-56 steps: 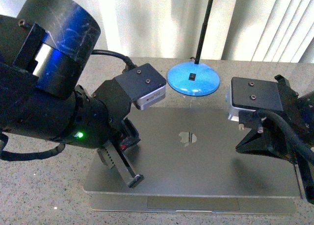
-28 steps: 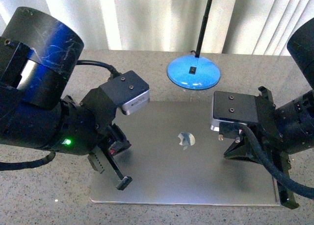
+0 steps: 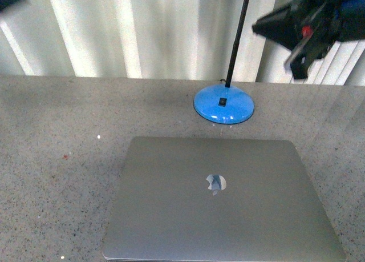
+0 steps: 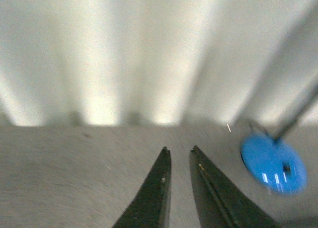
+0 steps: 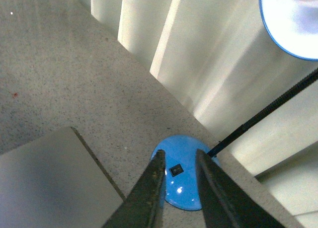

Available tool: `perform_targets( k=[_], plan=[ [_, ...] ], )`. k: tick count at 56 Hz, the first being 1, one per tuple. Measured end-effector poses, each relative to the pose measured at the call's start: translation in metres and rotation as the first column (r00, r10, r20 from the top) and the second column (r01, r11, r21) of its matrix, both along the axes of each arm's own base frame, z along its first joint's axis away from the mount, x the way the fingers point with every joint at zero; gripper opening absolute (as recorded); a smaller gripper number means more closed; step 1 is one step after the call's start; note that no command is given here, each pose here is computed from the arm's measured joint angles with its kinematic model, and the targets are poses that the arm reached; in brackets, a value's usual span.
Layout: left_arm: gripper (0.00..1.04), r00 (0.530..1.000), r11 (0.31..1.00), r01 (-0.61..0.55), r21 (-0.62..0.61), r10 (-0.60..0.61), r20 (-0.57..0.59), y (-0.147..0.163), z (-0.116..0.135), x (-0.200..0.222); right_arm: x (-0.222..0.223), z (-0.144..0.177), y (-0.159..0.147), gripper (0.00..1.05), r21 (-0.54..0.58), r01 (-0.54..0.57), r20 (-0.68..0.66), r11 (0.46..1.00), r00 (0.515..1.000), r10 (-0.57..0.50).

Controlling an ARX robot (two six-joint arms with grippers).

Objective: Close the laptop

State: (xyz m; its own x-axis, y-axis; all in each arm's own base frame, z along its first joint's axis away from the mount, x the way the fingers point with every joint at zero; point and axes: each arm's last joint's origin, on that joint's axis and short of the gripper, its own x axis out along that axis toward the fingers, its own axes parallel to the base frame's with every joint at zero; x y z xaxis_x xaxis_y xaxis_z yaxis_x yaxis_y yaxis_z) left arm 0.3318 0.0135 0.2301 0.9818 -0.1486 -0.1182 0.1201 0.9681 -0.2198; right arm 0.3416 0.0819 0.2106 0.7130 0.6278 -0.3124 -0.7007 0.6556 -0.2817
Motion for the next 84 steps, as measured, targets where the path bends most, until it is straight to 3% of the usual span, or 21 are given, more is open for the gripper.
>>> perform_targets(
  k=[5,10,11,13,16,18,20,23,26,28,32,55,62,84],
  plan=[
    [0.4,1.0,0.996,-0.029,-0.085,0.029,0.003,0.006,0.005,-0.002,0.0,-0.006,0.0,0.38,0.032,0.018,-0.05,0.999,0.999,-0.017],
    [0.54,0.999,0.992,-0.008,-0.129,0.001,-0.048,0.0,-0.008,-0.001,-0.001,-0.013,0.003,0.53,0.045,0.017,-0.09,0.999,0.996,-0.013],
    [0.57,0.998,0.991,0.001,-0.135,-0.009,-0.06,-0.002,-0.012,0.0,-0.001,-0.015,0.004,0.54,0.049,0.037,-0.096,0.998,0.995,-0.032],
    [0.61,0.997,0.992,-0.002,-0.129,-0.007,-0.071,-0.005,-0.017,0.0,-0.003,-0.019,0.006,0.5,0.061,0.18,-0.034,0.982,0.983,-0.178],
    [0.53,0.998,0.997,-0.069,-0.042,0.069,0.005,-0.011,-0.02,-0.005,-0.008,-0.023,0.003,0.43,0.119,0.362,0.029,0.925,0.93,-0.368],
    [0.47,0.993,0.995,-0.104,0.009,0.103,0.055,-0.013,-0.021,-0.011,-0.017,-0.026,-0.005,0.36,0.208,0.497,0.051,0.842,0.855,-0.517],
    [0.4,0.988,0.991,-0.124,0.058,0.117,0.105,-0.014,-0.021,-0.021,-0.025,-0.027,-0.012,0.3,0.259,0.567,0.065,0.782,0.798,-0.6],
    [0.33,0.983,0.985,-0.14,0.105,0.126,0.131,-0.014,-0.022,-0.031,-0.039,-0.027,-0.023,0.21,0.329,0.62,0.067,0.712,0.737,-0.673],
    [0.22,0.981,0.979,-0.151,0.138,0.131,0.146,-0.013,-0.025,-0.046,-0.054,-0.024,-0.033,0.11,0.381,0.63,0.062,0.677,0.713,-0.698],
    [0.13,0.98,0.975,-0.155,0.158,0.131,0.149,-0.013,-0.028,-0.058,-0.064,-0.023,-0.039,0.03,0.399,0.63,0.059,0.666,0.708,-0.704],
    [0.04,0.982,0.974,-0.146,0.174,0.122,0.142,-0.014,-0.034,-0.072,-0.079,-0.027,-0.044,0.03,0.404,0.627,0.048,0.666,0.713,-0.7],
    [0.04,0.983,0.97,-0.147,0.195,0.122,0.138,-0.014,-0.053,-0.139,-0.147,-0.048,-0.069,0.03,0.401,0.632,0.028,0.663,0.715,-0.699],
    [0.04,0.983,0.97,-0.147,0.196,0.122,0.134,-0.013,-0.056,-0.152,-0.161,-0.051,-0.076,0.03,0.395,0.621,0.02,0.677,0.731,-0.682],
    [0.04,0.983,0.969,-0.148,0.196,0.122,0.137,-0.013,-0.066,-0.18,-0.191,-0.049,-0.082,0.03,0.402,0.634,0.024,0.661,0.715,-0.699]
  ],
)
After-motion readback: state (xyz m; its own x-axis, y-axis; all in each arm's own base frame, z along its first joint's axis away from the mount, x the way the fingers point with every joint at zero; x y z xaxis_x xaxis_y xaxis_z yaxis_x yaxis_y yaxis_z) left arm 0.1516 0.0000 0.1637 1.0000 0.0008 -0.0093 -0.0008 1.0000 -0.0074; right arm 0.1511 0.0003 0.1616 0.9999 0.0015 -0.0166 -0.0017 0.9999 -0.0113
